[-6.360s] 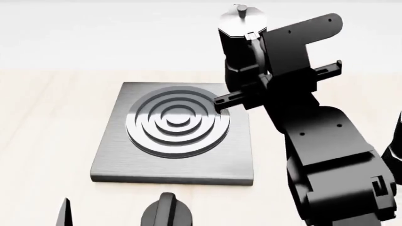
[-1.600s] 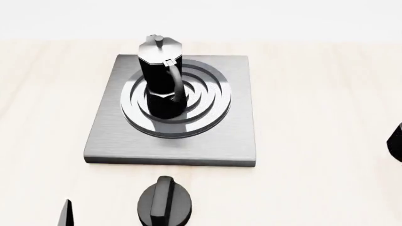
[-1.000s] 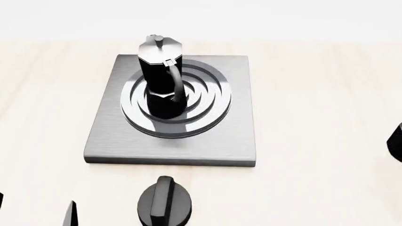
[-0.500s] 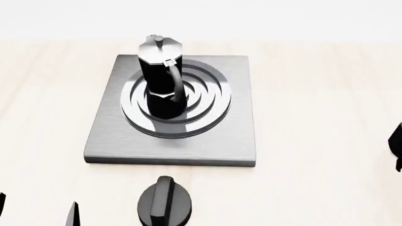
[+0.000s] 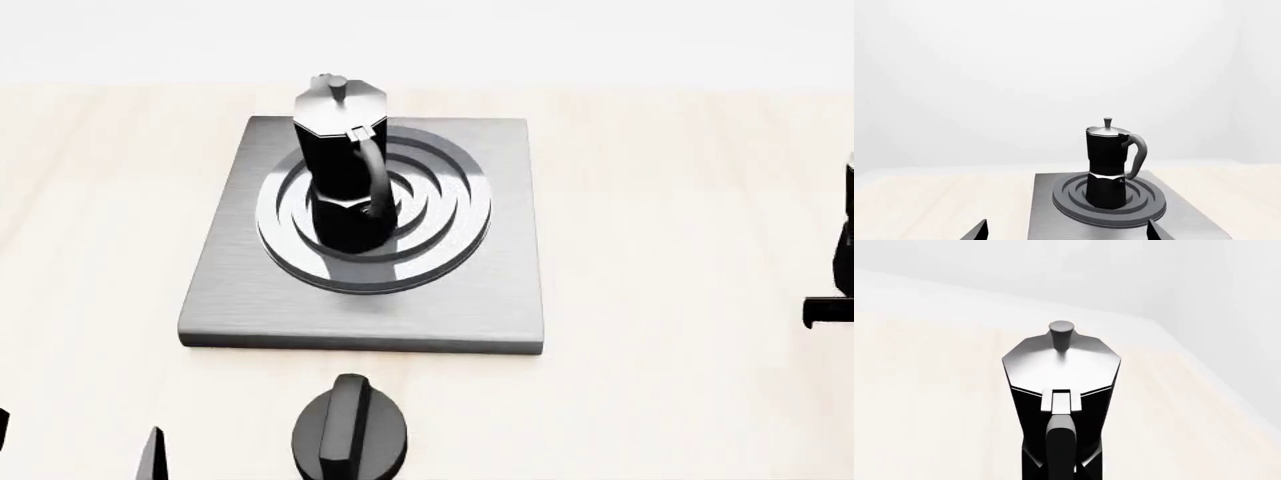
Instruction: Put both moka pots on the stove.
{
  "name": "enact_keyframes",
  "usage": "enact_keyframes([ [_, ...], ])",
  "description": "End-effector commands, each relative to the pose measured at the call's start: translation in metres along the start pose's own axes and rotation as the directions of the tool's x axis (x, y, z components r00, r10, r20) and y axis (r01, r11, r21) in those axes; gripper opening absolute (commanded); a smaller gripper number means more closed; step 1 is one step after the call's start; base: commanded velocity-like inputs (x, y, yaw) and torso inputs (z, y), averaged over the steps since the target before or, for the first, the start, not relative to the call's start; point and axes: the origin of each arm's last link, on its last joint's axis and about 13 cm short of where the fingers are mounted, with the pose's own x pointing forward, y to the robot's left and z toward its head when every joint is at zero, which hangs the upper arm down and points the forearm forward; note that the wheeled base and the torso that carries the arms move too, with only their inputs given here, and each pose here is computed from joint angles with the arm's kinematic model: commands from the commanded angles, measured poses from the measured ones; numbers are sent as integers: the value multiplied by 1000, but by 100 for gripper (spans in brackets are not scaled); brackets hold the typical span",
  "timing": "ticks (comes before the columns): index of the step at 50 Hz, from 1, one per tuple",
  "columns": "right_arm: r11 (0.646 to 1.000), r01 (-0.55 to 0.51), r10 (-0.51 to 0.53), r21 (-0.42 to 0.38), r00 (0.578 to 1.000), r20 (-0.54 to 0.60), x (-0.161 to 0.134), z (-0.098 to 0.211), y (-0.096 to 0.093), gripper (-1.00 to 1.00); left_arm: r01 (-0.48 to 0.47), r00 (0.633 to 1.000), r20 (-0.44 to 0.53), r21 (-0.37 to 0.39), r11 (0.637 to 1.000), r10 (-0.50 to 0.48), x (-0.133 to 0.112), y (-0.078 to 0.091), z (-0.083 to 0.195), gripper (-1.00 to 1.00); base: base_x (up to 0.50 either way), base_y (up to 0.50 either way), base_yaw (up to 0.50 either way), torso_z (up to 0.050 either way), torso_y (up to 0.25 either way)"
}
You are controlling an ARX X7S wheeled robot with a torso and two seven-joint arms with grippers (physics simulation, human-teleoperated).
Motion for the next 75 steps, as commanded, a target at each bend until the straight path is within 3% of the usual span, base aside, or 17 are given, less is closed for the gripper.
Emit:
enact_keyframes([
  [1,999,30,-27,-13,982,187,3,39,10,-100,-1,1000,0,-1,1000,1,0,0,0,100,0,0,0,0,0],
  [10,1000,1,3,-17,970,244,-2,60,21,-100,0,1000,-1,-2,1000,0,1,0,0,100,0,0,0,0,0],
  [25,988,-154,155,-23,950,273,13,75,53,-100,-7,1000,3,2,1000,7,0,3,-1,100,0,0,0,0,0],
  [33,961,-273,271,-32,918,288,15,81,67,-100,-7,1000,5,3,1000,7,0,3,0,100,0,0,0,0,0],
  [42,909,-417,393,-5,853,344,9,94,71,-100,-7,1000,6,4,1000,6,0,3,-1,100,0,0,0,0,2],
  [61,843,-538,504,5,794,340,10,103,78,-100,-4,1000,5,2,1000,4,0,2,-1,100,0,0,0,0,1],
  [75,817,-577,540,6,768,345,20,117,101,-100,-8,1000,4,-2,1000,8,0,4,-1,100,0,0,0,0,1],
])
